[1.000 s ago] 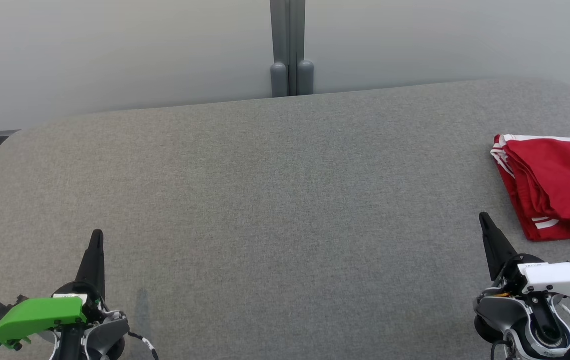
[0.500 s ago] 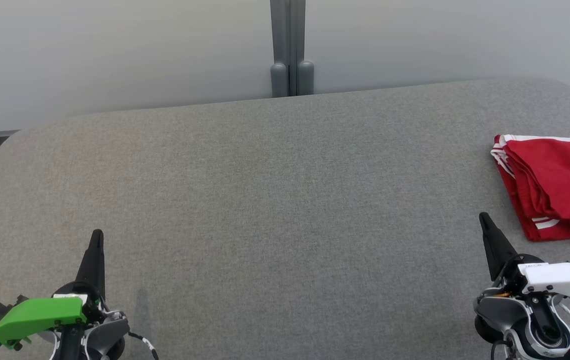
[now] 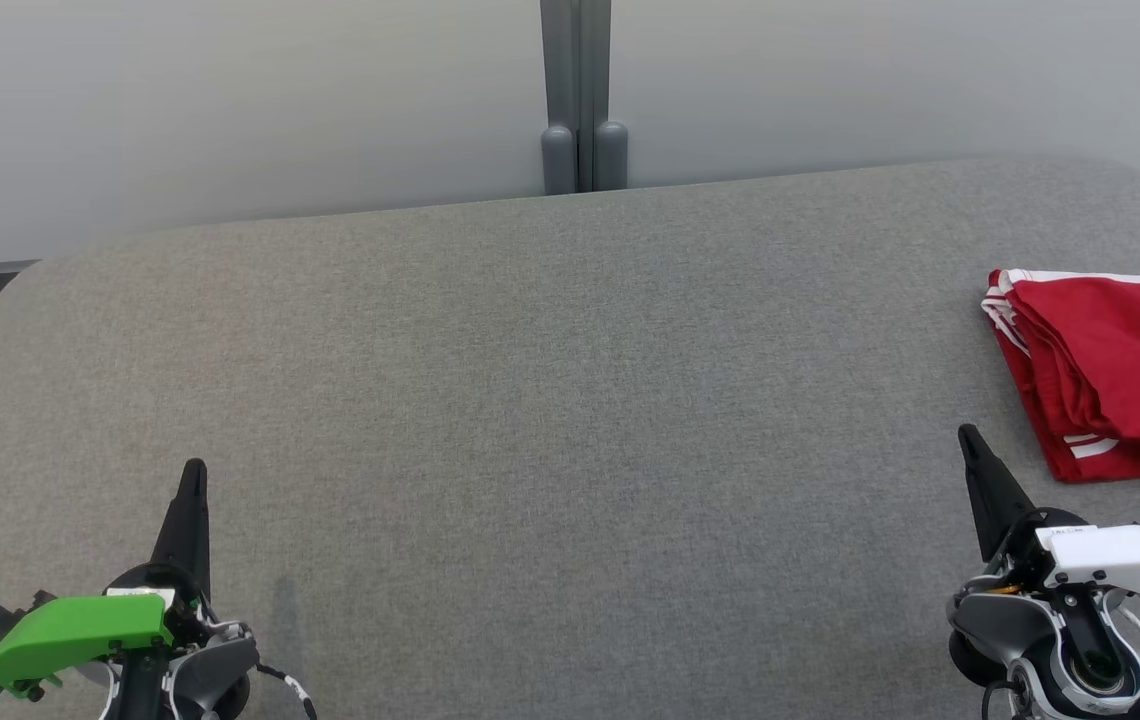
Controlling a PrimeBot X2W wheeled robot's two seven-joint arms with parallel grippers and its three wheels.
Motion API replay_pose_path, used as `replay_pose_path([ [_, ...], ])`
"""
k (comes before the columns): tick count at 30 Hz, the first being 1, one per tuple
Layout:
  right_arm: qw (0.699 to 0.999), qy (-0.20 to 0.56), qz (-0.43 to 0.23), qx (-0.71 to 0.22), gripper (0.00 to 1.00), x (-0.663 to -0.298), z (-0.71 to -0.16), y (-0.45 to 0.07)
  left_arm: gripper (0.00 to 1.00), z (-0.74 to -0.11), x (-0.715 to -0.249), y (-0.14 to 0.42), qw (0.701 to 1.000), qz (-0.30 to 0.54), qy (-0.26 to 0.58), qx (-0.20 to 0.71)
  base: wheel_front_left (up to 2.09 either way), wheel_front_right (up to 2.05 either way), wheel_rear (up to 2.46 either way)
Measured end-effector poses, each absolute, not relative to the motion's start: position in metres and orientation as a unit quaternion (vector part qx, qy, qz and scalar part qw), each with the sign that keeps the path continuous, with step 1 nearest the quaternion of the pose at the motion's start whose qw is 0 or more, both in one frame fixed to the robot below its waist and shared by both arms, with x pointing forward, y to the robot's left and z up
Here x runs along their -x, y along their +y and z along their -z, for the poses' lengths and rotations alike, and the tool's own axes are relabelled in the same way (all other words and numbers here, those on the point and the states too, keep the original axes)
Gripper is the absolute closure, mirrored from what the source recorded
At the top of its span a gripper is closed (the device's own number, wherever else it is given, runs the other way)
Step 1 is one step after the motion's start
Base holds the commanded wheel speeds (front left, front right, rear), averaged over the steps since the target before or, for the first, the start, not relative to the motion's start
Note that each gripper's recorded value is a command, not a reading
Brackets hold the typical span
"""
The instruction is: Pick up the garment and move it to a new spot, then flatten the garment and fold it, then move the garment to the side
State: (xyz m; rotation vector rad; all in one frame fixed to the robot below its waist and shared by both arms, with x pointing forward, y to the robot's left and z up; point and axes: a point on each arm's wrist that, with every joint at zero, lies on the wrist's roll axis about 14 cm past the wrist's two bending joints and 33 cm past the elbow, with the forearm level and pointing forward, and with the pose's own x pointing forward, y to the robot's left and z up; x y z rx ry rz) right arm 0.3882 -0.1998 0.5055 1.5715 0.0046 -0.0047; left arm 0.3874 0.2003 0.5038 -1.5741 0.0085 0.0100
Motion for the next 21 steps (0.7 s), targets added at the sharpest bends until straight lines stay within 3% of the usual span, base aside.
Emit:
replay_pose_path([
  [21,0.707,0.002,0.002,-0.707,1.00,-0.3882,-0.5055,-0.1998,1.00,-0.5038,-0.3874,0.2004,0.706,-0.005,0.004,0.708,0.00,0.00,0.00],
])
